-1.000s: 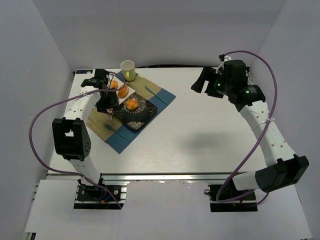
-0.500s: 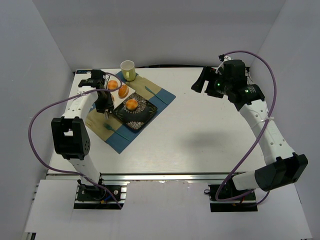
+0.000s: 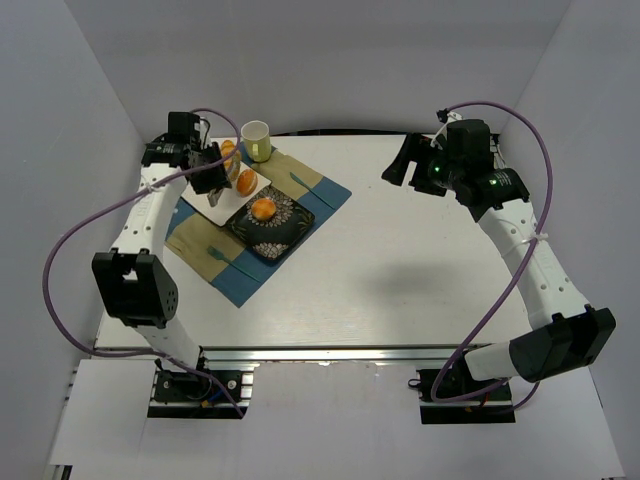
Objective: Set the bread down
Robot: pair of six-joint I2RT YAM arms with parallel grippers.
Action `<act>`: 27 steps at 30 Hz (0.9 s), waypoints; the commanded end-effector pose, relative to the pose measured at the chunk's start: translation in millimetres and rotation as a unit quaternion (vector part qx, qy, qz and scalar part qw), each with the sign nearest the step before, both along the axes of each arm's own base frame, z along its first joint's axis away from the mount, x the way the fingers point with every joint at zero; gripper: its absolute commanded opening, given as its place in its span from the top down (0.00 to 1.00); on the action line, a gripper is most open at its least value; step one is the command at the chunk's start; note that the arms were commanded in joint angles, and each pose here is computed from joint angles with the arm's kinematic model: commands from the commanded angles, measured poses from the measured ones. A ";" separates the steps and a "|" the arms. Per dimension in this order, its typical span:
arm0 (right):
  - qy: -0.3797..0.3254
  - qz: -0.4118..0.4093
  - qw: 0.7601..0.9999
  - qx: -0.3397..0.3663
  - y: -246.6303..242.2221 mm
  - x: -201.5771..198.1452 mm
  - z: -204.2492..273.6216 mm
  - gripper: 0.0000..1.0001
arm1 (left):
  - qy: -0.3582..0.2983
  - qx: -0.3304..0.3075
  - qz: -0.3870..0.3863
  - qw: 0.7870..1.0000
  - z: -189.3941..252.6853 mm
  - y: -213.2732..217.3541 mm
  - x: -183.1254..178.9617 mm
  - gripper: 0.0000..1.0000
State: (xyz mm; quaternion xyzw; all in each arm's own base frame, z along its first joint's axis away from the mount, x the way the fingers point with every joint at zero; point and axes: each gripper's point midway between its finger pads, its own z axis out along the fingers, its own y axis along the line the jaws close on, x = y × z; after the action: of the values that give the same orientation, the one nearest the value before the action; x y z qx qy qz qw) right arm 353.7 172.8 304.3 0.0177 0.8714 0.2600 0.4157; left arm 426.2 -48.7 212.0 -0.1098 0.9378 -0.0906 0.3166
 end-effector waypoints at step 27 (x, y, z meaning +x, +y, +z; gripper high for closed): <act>-0.027 -0.017 0.999 0.015 -9.8 -15.0 19.0 0.16 | 0.038 0.011 -0.252 0.967 -51.1 -95.3 -118.0 0.64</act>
State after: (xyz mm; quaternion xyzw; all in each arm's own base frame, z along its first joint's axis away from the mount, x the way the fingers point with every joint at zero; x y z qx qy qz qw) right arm 339.7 167.2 313.7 0.0284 0.8645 0.2656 0.4259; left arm 309.0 -145.6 159.6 0.1148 0.9507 -0.1624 0.2380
